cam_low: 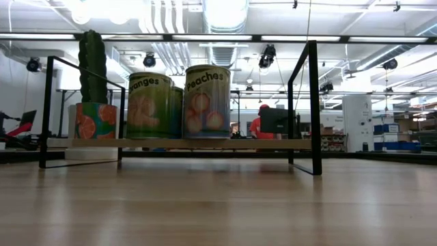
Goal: Pick and place cans onto a shelf
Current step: Put the canned peaches on the shelf
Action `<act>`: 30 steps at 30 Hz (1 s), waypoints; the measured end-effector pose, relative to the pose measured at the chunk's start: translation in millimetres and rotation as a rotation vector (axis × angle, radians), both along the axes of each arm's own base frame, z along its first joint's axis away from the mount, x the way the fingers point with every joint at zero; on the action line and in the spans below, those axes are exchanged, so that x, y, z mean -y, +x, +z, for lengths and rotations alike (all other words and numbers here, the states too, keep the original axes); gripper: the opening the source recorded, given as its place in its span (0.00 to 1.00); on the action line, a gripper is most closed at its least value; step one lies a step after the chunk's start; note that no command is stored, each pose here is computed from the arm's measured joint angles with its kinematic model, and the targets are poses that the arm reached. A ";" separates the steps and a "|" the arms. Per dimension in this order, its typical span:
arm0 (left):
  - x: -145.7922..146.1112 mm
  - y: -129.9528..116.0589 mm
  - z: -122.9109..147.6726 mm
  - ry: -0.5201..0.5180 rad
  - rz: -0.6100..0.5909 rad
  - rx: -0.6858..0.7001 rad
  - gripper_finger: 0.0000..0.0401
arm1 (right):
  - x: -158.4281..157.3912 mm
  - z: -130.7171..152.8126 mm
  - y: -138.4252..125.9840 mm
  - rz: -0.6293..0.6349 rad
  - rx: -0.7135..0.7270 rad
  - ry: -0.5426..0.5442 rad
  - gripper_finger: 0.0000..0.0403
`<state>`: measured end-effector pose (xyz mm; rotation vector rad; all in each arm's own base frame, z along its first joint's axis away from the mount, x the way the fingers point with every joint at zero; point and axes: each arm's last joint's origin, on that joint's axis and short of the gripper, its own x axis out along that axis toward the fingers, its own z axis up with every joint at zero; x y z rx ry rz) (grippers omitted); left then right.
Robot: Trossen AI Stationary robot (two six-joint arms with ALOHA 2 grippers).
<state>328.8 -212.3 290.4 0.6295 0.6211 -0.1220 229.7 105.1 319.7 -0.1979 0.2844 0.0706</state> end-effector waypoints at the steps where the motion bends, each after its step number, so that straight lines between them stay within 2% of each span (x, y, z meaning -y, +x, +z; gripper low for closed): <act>1: -5.6 -5.5 2.8 -0.021 -0.007 0.053 0.24 | -1.1 -0.3 2.2 -0.001 -0.004 0.002 0.03; 4: -23.5 -21.7 7.2 -0.064 -0.009 0.184 0.14 | -5.2 -1.9 10.3 -0.014 -0.025 0.015 0.03; 9: -51.1 -55.6 16.0 -0.107 0.017 0.311 0.01 | -12.7 -5.5 26.8 -0.049 -0.133 0.035 0.03; 15: -79.8 -94.5 25.8 -0.136 0.128 0.448 0.02 | -25.7 -11.5 53.8 -0.084 -0.257 0.028 0.03; 20: -96.5 -119.1 25.4 -0.190 0.151 0.516 0.00 | -34.0 -19.1 76.0 -0.114 -0.346 0.009 0.03; 30: -112.6 -143.6 20.9 -0.254 0.163 0.573 0.00 | -32.3 -45.3 118.1 -0.180 -0.450 -0.009 0.03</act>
